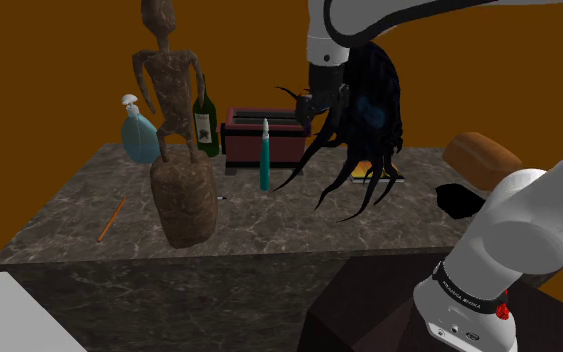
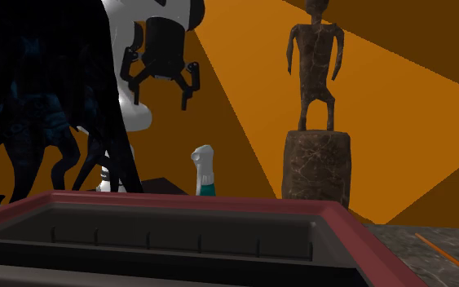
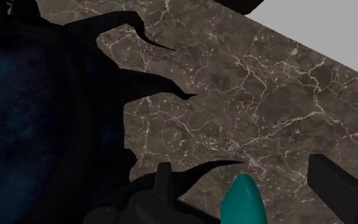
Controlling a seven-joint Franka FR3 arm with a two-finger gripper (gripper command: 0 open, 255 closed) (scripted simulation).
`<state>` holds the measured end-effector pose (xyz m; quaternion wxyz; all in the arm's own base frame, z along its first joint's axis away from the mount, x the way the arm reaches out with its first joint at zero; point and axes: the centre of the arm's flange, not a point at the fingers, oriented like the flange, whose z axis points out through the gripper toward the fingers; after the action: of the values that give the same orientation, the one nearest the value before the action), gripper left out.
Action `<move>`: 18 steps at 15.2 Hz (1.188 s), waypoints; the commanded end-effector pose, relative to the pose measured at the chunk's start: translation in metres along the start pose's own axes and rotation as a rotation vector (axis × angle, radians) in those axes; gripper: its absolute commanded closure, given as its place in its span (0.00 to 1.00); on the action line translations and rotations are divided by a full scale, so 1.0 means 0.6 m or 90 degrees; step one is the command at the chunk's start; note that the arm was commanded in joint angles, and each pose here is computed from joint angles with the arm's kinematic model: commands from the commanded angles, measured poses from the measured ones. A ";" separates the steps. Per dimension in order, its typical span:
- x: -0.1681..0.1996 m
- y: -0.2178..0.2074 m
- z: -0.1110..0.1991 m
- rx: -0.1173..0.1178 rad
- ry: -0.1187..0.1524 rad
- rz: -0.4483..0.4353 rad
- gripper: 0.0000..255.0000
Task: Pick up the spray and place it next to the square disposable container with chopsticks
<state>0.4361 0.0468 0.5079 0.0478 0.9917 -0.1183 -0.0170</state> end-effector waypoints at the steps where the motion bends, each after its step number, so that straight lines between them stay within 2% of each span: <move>1: 0.036 -0.020 0.012 0.001 0.008 0.018 0.00; 13: 0.265 -0.092 0.076 0.000 0.049 0.121 0.00; 18: 0.276 -0.093 0.113 0.000 0.051 0.125 0.00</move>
<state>0.6065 0.0560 0.4364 0.0537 0.9753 -0.2124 0.0269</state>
